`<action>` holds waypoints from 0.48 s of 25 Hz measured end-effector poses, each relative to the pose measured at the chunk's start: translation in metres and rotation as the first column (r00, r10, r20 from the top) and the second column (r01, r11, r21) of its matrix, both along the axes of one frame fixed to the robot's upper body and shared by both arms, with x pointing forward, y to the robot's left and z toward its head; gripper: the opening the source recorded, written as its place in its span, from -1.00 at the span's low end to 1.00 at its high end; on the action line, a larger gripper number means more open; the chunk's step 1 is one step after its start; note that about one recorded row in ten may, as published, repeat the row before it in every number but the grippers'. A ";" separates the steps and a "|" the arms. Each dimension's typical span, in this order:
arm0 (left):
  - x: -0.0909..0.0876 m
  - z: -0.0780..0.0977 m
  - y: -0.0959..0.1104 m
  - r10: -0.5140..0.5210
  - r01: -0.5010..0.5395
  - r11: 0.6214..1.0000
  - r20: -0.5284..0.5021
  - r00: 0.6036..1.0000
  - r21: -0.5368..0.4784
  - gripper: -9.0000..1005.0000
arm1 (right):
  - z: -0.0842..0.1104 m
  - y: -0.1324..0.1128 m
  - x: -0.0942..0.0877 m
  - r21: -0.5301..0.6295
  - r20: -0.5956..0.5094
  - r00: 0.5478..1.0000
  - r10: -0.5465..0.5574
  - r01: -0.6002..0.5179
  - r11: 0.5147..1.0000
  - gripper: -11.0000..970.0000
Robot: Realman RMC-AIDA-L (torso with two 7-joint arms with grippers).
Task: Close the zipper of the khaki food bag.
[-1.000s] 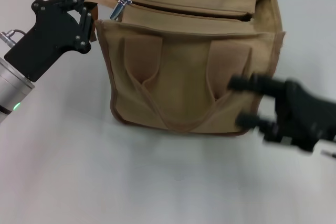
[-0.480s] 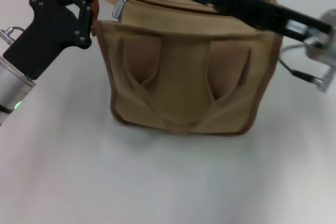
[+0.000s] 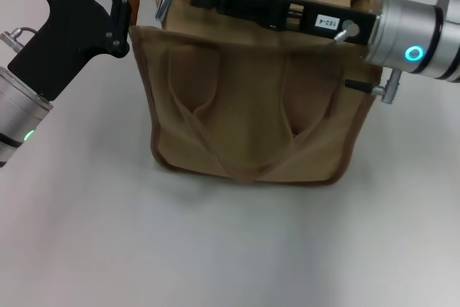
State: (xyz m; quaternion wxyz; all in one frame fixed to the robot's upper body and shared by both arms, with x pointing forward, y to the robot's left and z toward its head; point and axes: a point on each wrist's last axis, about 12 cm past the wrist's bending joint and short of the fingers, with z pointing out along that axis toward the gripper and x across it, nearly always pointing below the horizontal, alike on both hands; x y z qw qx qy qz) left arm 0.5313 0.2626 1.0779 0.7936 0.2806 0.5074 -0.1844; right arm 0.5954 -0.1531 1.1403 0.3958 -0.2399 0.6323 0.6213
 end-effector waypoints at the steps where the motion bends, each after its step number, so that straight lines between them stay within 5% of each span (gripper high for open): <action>1: 0.001 0.001 -0.001 -0.005 0.005 1.000 0.004 1.000 -0.003 -0.92 | 0.000 0.002 0.001 -0.010 -0.011 1.000 -0.001 0.001 1.000 0.45; 3: 0.001 0.002 -0.002 -0.010 0.010 1.000 0.009 1.000 -0.006 -0.92 | 0.000 0.004 0.003 -0.024 -0.023 1.000 0.000 0.000 1.000 0.45; 12: 0.000 0.004 -0.005 -0.028 0.029 0.999 0.032 0.999 -0.017 -0.91 | -0.003 0.016 0.011 -0.098 -0.063 0.998 -0.008 0.002 0.995 -0.13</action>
